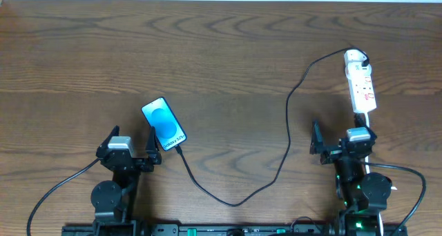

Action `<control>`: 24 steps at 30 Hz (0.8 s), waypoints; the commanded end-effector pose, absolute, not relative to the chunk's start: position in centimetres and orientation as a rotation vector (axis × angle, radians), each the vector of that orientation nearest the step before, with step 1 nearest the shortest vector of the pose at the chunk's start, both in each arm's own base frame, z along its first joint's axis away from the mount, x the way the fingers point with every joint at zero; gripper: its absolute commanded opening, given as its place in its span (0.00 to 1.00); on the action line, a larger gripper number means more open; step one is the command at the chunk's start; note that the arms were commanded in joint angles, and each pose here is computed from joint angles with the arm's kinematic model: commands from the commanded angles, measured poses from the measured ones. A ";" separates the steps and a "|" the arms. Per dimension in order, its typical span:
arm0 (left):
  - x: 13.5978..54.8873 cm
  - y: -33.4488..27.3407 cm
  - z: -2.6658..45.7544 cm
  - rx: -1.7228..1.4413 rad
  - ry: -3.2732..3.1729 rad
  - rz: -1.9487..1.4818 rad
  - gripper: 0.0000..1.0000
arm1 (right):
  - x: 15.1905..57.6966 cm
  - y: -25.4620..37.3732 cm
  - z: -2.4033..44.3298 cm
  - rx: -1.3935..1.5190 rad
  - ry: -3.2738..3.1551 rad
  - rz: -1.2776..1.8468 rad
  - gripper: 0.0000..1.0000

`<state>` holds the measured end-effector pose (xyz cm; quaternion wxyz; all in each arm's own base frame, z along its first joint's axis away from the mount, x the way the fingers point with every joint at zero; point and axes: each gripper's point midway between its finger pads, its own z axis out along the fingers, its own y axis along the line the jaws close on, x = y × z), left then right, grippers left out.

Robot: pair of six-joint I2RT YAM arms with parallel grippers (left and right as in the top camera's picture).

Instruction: Plug charger to phone and switch on socket

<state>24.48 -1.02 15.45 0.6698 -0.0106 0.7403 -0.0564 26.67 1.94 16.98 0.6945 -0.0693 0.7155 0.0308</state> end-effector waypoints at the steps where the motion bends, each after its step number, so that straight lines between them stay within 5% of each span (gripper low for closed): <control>1: 24.4 -1.5 13.9 -0.004 1.717 -0.150 0.90 | 26.1 1.8 17.7 -0.147 1.567 0.053 0.99; 24: 24.4 -1.5 13.9 -0.004 1.717 -0.150 0.89 | 24.6 1.3 15.9 -0.119 1.630 0.033 0.99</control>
